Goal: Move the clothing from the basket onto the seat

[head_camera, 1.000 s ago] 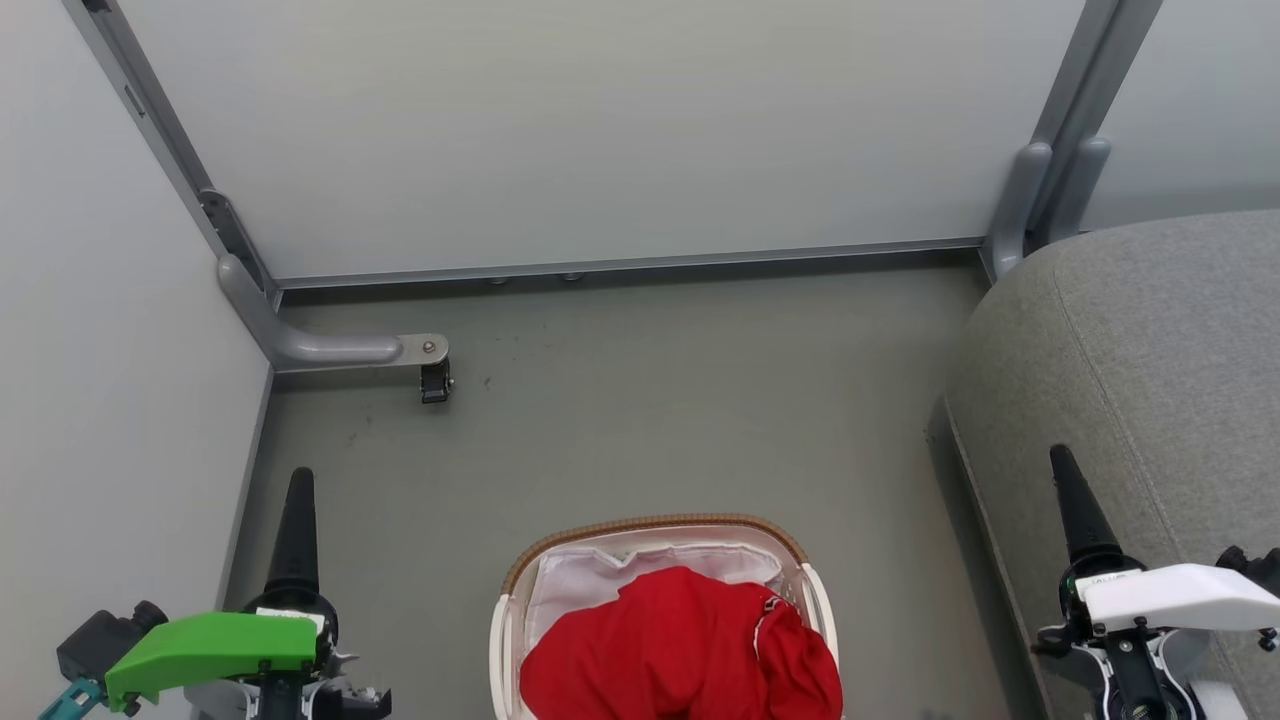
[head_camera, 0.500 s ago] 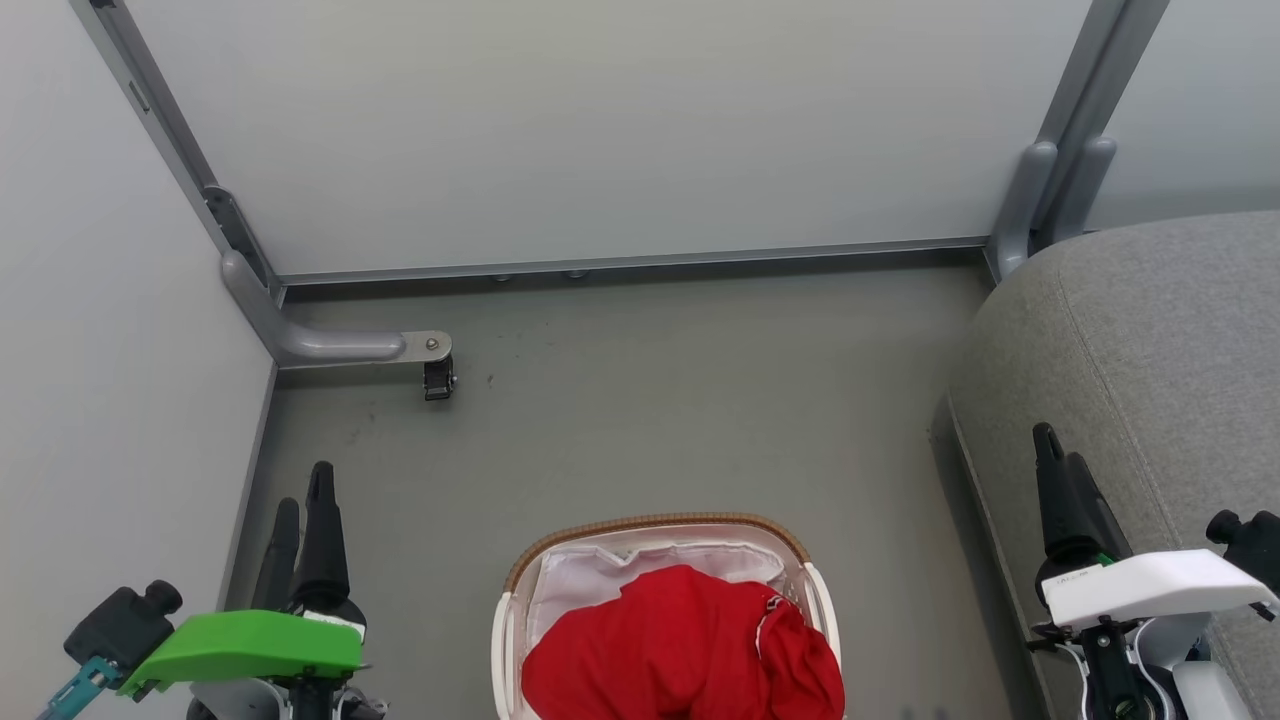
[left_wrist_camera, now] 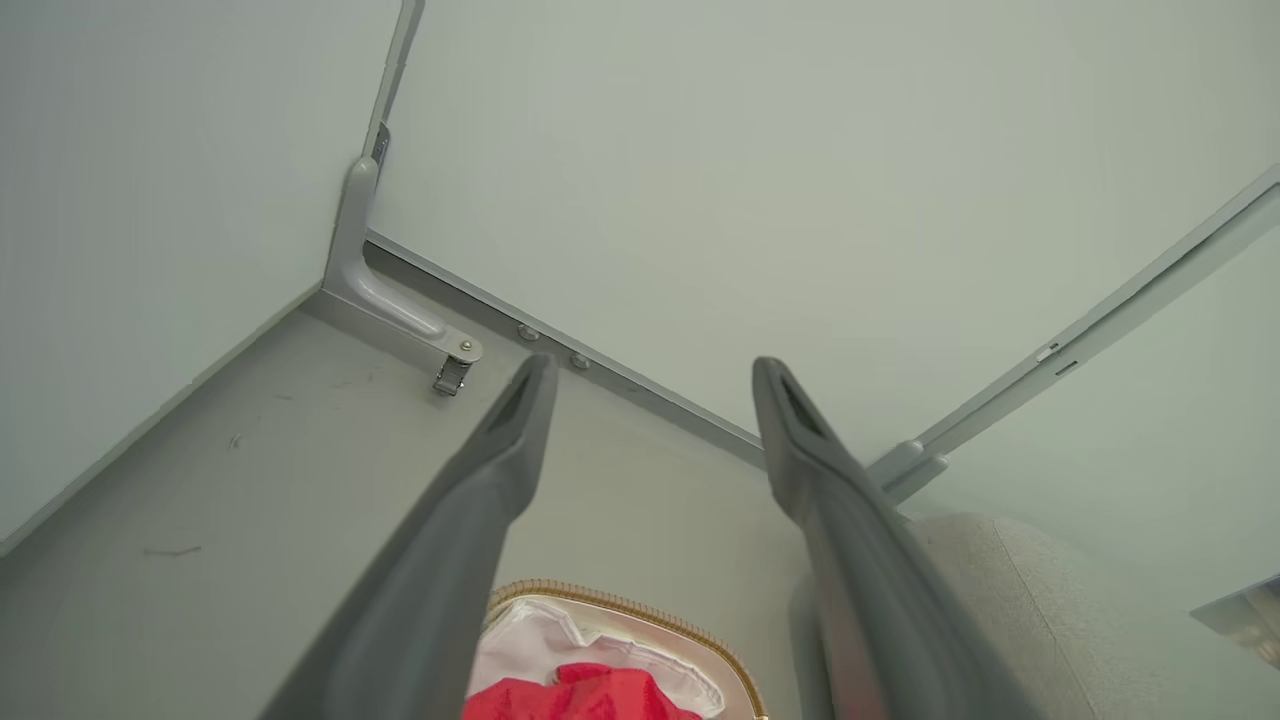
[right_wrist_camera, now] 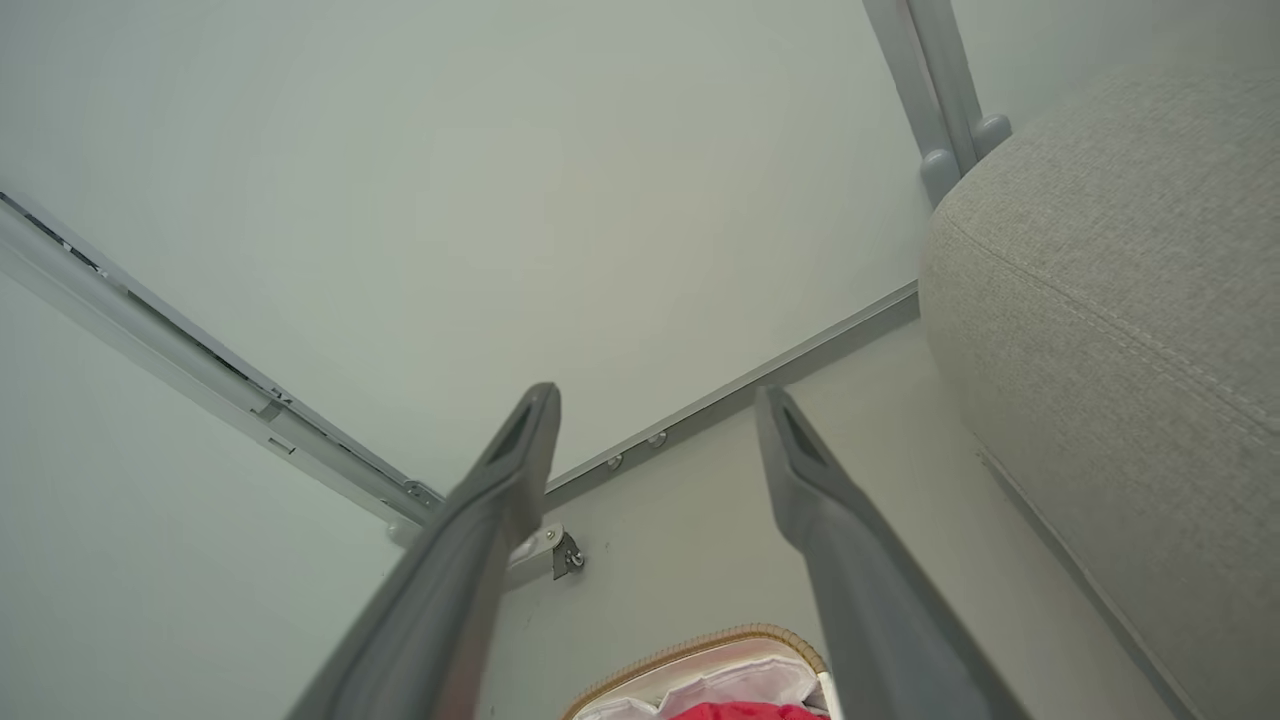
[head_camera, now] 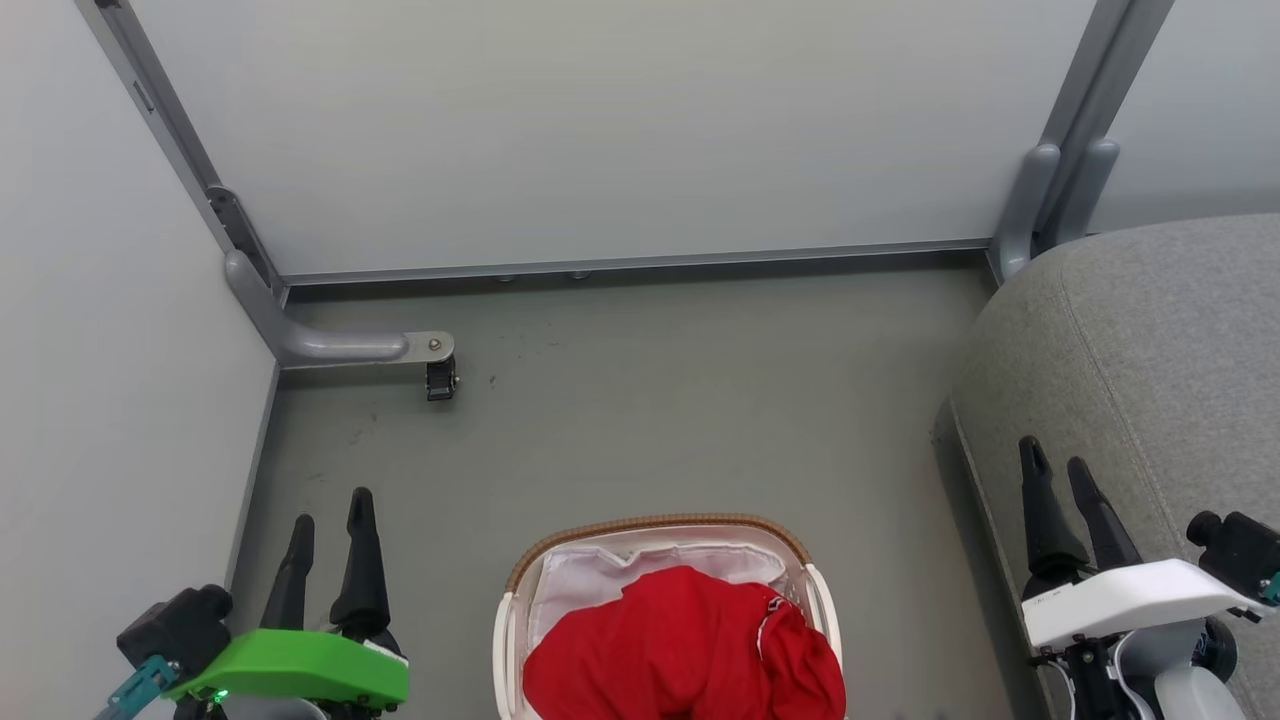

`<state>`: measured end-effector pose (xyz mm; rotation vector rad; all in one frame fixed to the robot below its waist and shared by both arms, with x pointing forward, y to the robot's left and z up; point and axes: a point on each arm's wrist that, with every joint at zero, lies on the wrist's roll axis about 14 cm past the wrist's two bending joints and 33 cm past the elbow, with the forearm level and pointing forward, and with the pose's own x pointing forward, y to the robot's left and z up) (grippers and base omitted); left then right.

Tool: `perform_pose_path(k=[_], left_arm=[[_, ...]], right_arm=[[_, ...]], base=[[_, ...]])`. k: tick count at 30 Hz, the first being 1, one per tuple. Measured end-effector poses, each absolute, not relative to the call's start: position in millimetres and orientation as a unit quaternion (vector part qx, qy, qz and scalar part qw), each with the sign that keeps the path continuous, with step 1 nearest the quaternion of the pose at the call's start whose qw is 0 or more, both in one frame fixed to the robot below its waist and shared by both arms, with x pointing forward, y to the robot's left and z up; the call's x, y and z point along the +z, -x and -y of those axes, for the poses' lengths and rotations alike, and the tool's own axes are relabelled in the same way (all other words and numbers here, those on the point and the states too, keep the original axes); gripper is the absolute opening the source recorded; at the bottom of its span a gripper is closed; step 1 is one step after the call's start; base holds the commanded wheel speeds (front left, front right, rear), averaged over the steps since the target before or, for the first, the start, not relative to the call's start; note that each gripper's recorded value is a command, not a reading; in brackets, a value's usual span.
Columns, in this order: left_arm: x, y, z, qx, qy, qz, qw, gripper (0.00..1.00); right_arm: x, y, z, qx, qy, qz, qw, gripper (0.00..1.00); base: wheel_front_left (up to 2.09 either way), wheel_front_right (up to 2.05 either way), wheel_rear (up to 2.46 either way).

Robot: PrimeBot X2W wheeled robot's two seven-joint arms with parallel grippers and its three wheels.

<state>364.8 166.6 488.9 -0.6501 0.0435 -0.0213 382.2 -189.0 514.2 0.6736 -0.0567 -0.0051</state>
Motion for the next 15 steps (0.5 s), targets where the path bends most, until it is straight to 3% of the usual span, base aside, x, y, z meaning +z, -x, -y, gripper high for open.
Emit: perform_pose_path(k=[15], left_arm=[[471, -355, -163, -0.015, 0.24, -0.043, 0.97, 1.0]], right_arm=[[507, -380, 180, 0.01, -0.254, 0.019, 0.967, 1.0]], base=[[0.0, 0.0, 0.0]])
